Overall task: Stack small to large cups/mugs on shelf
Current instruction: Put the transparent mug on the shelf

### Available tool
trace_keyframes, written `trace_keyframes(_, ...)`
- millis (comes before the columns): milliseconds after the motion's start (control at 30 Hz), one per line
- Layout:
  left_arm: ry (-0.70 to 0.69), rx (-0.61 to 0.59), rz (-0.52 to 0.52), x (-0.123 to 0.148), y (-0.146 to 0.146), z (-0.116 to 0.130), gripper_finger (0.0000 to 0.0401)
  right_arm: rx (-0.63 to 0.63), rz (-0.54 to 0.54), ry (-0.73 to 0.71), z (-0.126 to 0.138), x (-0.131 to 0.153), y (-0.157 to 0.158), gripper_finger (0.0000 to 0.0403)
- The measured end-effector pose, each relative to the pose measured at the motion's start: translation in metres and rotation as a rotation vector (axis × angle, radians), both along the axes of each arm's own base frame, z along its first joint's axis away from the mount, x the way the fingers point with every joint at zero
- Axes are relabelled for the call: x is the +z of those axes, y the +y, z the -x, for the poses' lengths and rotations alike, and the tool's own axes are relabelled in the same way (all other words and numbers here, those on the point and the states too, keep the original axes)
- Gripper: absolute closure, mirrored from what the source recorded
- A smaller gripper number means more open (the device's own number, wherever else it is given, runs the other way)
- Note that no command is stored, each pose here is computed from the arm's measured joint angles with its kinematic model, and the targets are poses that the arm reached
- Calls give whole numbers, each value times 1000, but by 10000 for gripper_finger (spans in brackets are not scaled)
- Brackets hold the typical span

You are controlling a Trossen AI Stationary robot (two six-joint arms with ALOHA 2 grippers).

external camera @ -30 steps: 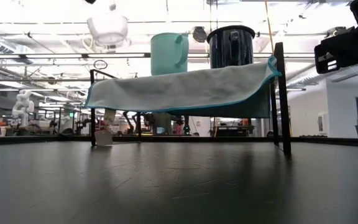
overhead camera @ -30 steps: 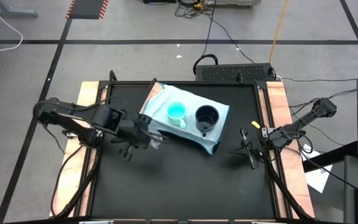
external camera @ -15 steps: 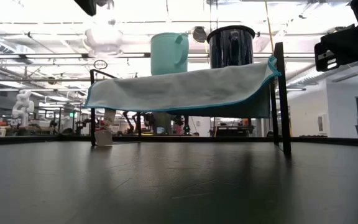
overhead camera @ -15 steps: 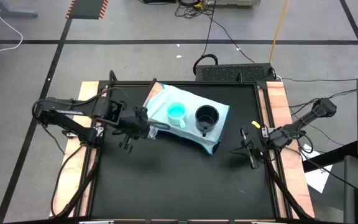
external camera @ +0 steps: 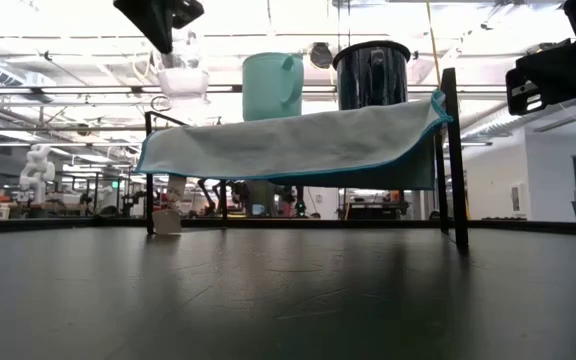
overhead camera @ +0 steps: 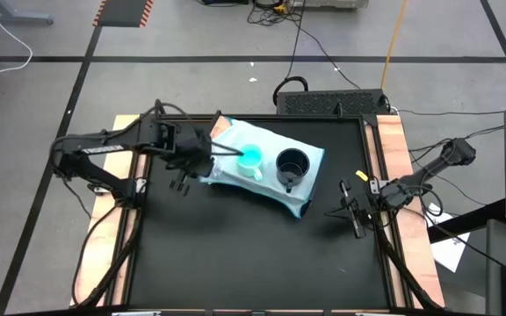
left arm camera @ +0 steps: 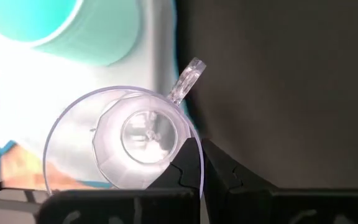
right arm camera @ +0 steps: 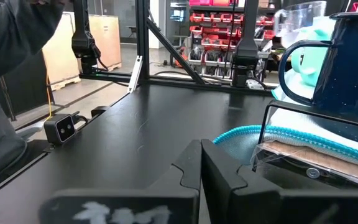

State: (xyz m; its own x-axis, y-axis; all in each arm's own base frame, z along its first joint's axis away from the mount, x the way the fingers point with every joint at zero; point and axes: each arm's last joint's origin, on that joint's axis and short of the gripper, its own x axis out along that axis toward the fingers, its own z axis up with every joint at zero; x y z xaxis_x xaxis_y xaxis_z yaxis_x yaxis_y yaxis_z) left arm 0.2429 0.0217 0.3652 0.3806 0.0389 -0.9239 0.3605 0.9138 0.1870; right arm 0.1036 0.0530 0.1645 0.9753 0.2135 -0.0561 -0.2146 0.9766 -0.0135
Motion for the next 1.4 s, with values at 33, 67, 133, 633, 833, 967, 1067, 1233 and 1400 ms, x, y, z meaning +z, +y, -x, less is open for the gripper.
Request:
trace_keyframes(33,2,0,-7,-1,4,0,401,0,0,0,0,0,0,403)
trace_keyframes(67,5,-1,-10,-1,8,-1,401,0,0,0,0,0,0,403)
trace_keyframes(133,7,-2,-12,-2,16,-1,401,0,0,0,0,0,0,403)
trace_keyframes(633,94,-3,9,-21,54,-12,401,0,-2,-8,0,1,0,403)
trace_keyframes(833,113,-14,13,-24,55,-14,401,0,6,-8,0,1,0,403)
trace_keyframes(967,105,-14,11,-21,55,-15,399,0,14,-10,0,1,0,403)
trace_keyframes(1067,80,-15,4,-15,55,-17,398,0,14,-10,0,1,0,403)
trace_keyframes(1233,-8,-4,7,-2,56,-20,379,0,14,-10,0,1,0,403)
trace_keyframes(1400,-34,-26,38,1,55,-21,358,0,21,2,0,-1,0,403)
